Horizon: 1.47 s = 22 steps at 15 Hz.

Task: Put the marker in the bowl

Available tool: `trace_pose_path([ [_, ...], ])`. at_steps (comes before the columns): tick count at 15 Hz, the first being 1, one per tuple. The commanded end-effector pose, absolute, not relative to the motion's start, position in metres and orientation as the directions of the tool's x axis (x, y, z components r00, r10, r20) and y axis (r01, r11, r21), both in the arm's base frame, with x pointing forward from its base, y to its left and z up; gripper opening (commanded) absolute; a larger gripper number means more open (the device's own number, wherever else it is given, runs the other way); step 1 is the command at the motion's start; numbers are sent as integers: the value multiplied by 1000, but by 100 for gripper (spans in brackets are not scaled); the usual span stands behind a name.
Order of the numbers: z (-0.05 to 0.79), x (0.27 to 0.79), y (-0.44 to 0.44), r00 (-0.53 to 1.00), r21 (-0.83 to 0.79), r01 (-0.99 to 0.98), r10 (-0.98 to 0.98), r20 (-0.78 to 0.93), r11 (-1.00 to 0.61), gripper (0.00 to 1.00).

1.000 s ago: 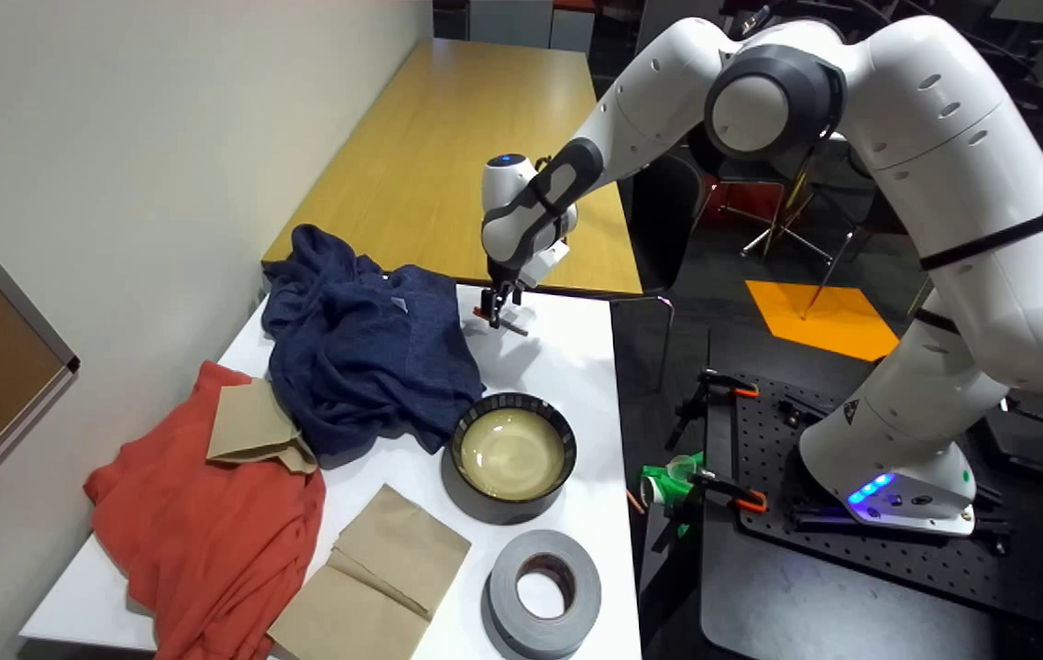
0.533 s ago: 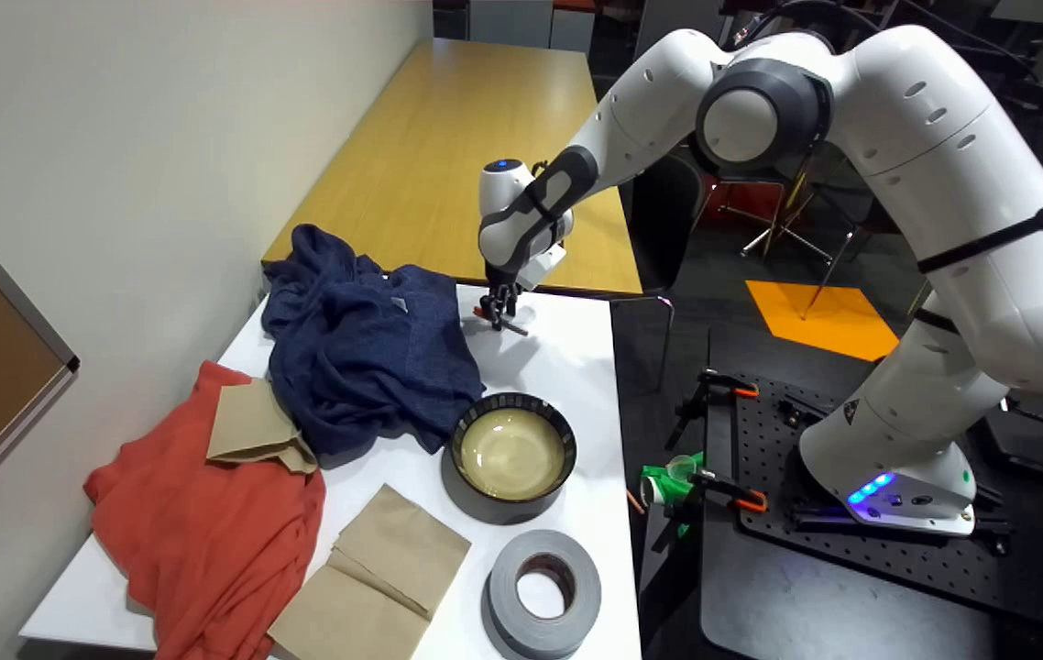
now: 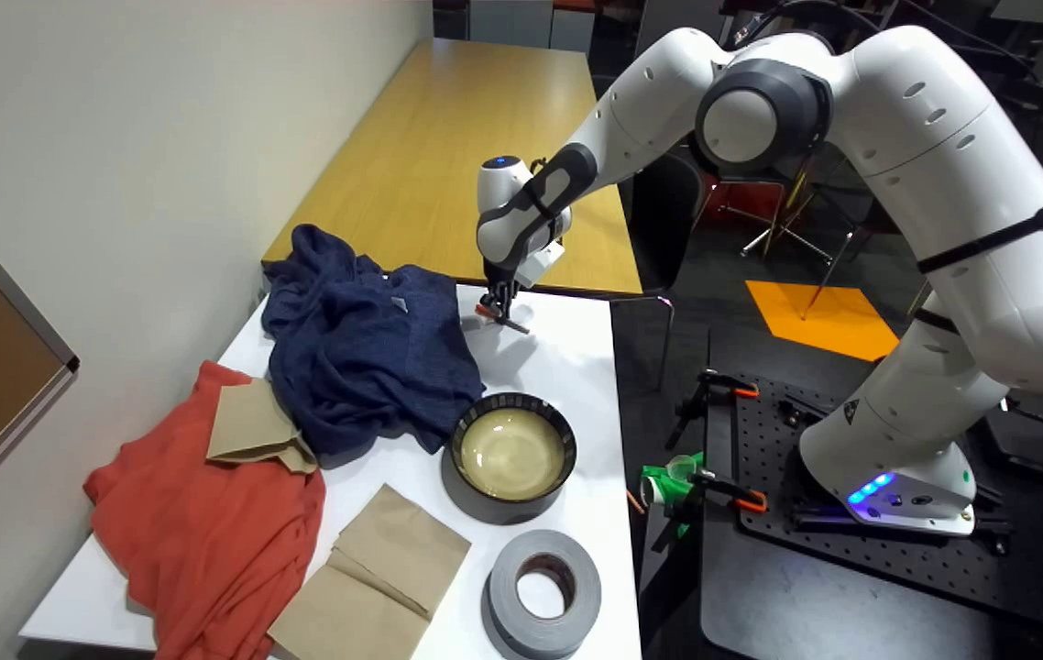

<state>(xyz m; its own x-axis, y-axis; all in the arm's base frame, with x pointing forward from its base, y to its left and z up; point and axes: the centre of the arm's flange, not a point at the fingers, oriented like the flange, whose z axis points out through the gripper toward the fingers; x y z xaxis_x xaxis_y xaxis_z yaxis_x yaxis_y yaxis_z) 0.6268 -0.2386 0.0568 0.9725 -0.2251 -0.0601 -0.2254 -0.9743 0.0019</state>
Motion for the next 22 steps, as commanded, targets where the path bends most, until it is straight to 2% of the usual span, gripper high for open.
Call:
trace_pose_path([
  [1, 80, 622, -239, 969, -2, -238, -237, -62, -971, 4],
  [6, 149, 597, -227, 979, -29, -203, -203, -8, -979, 4],
  [11, 212, 575, -188, 998, -85, -63, -62, -12, -994, 4],
  [16, 246, 546, -132, 994, -120, 105, 109, -30, -987, 4],
  [21, 274, 526, -107, 977, -151, 185, 199, -82, -971, 4],
  [22, 251, 545, -110, 983, -123, 164, 173, -66, -979, 14],
])
